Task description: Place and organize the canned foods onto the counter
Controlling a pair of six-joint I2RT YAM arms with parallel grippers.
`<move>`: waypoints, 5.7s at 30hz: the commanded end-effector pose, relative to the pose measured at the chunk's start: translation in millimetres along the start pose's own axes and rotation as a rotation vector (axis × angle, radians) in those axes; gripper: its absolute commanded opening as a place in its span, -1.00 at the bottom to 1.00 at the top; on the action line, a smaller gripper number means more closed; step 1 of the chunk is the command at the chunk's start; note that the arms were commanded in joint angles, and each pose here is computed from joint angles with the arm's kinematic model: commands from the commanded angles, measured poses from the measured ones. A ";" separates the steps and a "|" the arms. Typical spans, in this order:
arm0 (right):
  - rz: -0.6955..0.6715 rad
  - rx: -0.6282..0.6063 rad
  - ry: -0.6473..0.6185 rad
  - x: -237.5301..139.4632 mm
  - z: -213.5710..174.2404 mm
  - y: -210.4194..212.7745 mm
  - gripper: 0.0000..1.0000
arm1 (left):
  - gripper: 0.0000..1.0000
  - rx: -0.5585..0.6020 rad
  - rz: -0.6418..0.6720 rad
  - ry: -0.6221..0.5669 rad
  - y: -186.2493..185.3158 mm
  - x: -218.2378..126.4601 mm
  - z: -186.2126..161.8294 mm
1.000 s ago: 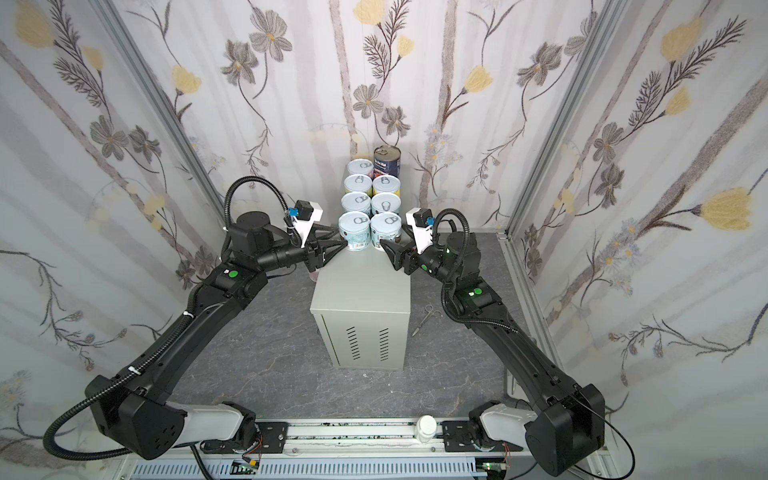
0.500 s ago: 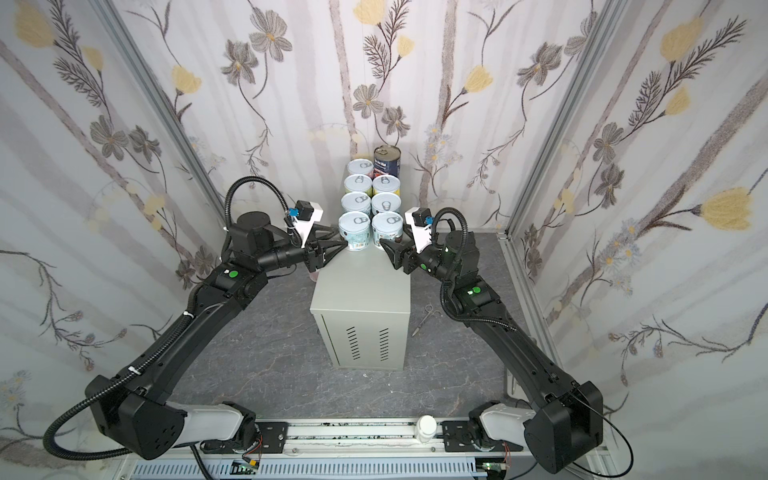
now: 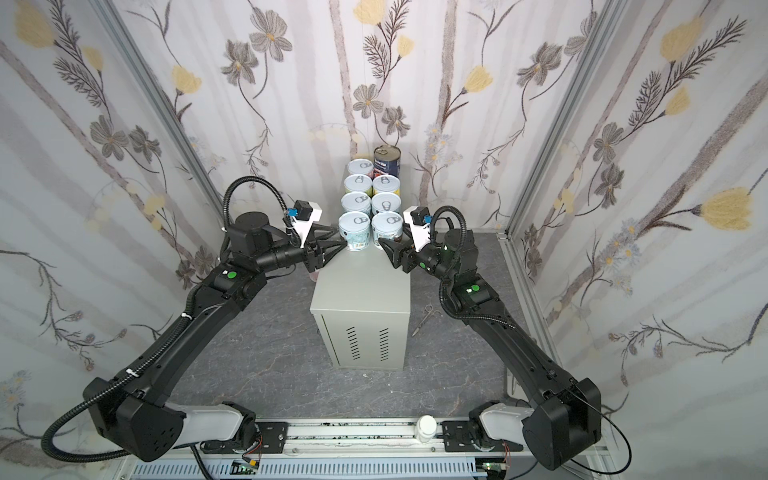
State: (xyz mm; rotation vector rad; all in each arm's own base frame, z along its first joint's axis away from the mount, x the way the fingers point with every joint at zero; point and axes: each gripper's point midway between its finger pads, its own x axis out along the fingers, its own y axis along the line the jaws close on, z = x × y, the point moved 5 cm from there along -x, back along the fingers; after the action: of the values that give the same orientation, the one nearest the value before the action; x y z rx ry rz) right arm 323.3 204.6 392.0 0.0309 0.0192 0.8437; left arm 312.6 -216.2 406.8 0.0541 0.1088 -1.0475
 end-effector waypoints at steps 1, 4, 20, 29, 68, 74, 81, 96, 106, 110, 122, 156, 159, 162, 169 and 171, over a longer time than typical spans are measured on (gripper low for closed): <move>0.007 -0.028 -0.038 1.0 9.4 1.7 0.46 | 0.06 0.015 0.005 -0.018 -0.3 -2.1 5.2; 0.006 -0.030 -0.039 1.3 9.8 1.3 0.45 | 0.09 0.015 0.006 -0.020 -0.3 -2.2 5.6; 0.009 -0.032 -0.037 3.7 9.7 1.4 0.44 | 0.11 0.014 -0.007 -0.022 -0.3 1.5 5.4; 0.007 -0.031 -0.036 2.3 8.8 2.4 0.45 | 0.09 0.011 -0.008 -0.019 -0.3 1.6 4.4; -0.091 -0.076 -0.121 -27.8 36.3 -5.0 0.70 | 0.04 0.043 0.024 -0.021 -3.8 -8.5 4.0; -0.185 -0.088 -0.139 -42.3 53.8 -23.8 0.73 | 0.22 0.070 0.104 -0.041 2.4 -18.5 10.8; -0.412 -0.034 -0.139 -68.5 65.7 -77.0 0.99 | 0.65 0.107 0.231 -0.119 18.0 -46.7 26.1; -0.596 0.175 0.050 -30.6 -15.5 -174.3 0.99 | 1.00 0.032 0.505 -0.254 105.2 -66.9 31.8; -0.558 0.286 0.193 16.1 -107.3 -217.2 0.99 | 1.00 -0.030 0.557 -0.186 138.8 -53.4 4.5; -0.602 0.323 0.280 29.5 -141.7 -237.0 0.99 | 1.00 -0.044 0.565 -0.147 146.4 -48.1 -9.3; -0.644 0.427 0.449 56.9 -218.1 -266.8 0.99 | 1.00 -0.036 0.565 -0.083 167.0 -39.2 -26.0; -0.698 0.425 0.712 75.2 -288.7 -284.8 0.65 | 1.00 -0.080 0.539 -0.042 182.2 -30.7 -44.0; -0.698 0.429 0.726 74.3 -291.2 -284.4 0.57 | 1.00 -0.079 0.537 -0.043 181.4 -30.4 -43.3; -0.700 0.430 0.738 72.9 -293.4 -283.7 0.49 | 1.00 -0.080 0.536 -0.042 181.5 -30.7 -43.9; -0.699 0.433 0.763 70.6 -297.1 -281.9 0.30 | 1.00 -0.076 0.537 -0.043 179.7 -32.5 -42.0; -0.703 0.436 0.770 69.3 -297.9 -281.7 0.23 | 1.00 -0.070 0.541 -0.044 178.5 -34.2 -41.3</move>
State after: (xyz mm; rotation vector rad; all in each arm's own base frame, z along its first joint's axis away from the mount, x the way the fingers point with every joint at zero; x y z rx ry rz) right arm 578.6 76.3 93.1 0.1069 0.8319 0.0973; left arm 451.9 -93.0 359.6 -0.0165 0.1121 -0.4905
